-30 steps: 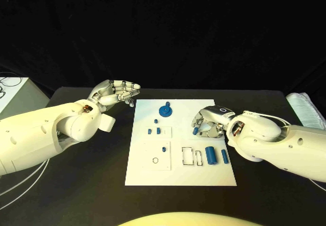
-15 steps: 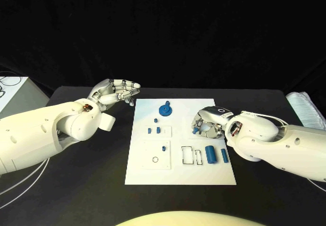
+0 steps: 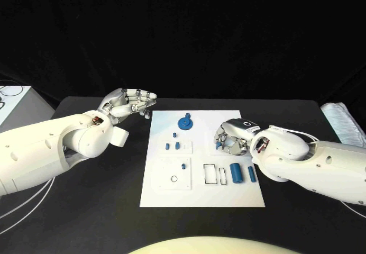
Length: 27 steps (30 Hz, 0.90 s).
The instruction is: Assemble the parts on the task board
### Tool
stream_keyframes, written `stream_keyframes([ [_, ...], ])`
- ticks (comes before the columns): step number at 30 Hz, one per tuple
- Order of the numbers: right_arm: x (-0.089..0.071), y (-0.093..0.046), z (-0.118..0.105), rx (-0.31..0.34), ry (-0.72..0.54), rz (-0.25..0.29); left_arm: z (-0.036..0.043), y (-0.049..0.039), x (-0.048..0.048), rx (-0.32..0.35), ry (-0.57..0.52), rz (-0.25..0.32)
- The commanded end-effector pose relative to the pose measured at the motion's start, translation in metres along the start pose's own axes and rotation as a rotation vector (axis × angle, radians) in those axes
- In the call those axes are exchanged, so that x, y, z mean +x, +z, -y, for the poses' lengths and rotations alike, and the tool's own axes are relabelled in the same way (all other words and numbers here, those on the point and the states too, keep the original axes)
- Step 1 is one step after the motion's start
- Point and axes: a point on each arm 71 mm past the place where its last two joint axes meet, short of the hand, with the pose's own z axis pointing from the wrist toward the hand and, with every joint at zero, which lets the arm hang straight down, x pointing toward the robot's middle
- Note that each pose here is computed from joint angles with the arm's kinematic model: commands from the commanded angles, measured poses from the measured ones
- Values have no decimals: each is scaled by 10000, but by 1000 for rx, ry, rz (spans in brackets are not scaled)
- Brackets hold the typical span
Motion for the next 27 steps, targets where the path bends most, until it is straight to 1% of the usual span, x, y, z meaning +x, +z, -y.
stream_keyframes([
  [1, -27, -9, -21, 10, 7, 51, 4, 4, 18, 3, -11, -15],
  [9, -67, -70, -4, 31, 76, 65, 1, 7, 11, 1, -11, -14],
  [16, -206, -130, -60, 26, 143, 83, -7, 16, 17, 0, -12, -15],
  [20, -257, -160, -164, -1, 168, 91, -13, 17, 22, -2, -12, -17],
  [23, -267, -161, -265, -28, 180, 89, -18, 17, 25, -3, -13, -17],
  [27, -246, -148, -467, -83, 188, 83, -26, 17, 32, -4, -14, -19],
])
